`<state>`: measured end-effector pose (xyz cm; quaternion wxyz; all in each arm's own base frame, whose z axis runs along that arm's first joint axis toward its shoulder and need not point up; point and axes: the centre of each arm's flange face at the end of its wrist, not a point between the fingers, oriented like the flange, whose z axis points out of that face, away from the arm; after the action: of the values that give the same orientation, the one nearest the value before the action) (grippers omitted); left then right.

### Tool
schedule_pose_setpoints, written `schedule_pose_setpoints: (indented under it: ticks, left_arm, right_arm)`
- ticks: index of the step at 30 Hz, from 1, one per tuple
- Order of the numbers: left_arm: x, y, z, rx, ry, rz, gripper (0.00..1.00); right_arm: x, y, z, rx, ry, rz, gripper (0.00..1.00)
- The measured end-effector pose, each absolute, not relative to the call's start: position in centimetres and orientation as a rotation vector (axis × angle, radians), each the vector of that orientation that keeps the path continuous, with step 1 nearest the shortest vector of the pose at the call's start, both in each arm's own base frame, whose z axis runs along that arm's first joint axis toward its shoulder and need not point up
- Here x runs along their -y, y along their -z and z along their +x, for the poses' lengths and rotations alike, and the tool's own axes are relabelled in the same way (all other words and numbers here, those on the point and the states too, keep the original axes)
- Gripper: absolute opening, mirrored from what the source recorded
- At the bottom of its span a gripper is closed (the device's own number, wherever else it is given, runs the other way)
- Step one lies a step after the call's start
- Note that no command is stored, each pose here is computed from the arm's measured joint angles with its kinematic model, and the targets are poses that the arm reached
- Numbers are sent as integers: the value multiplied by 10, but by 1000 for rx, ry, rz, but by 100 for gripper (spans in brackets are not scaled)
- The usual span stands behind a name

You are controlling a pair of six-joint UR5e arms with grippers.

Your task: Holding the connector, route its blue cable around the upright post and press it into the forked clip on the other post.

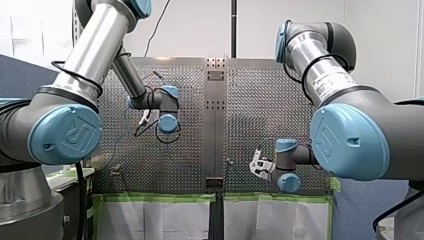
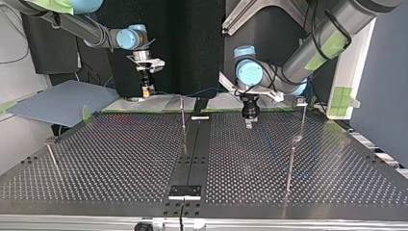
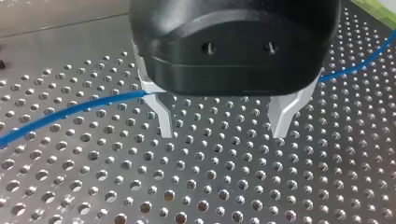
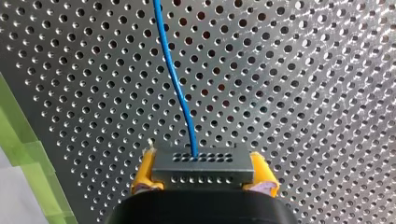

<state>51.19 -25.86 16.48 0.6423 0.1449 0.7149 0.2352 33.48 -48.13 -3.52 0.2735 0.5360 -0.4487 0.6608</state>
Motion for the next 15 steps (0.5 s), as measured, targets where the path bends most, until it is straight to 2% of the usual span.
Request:
schedule_pose_setpoints:
  ticks: [15]
  left_arm:
    - [250,-106,517,-1698,-574,350,100]
  right_arm:
    - [481,35,336,1205,-1781,1445,0]
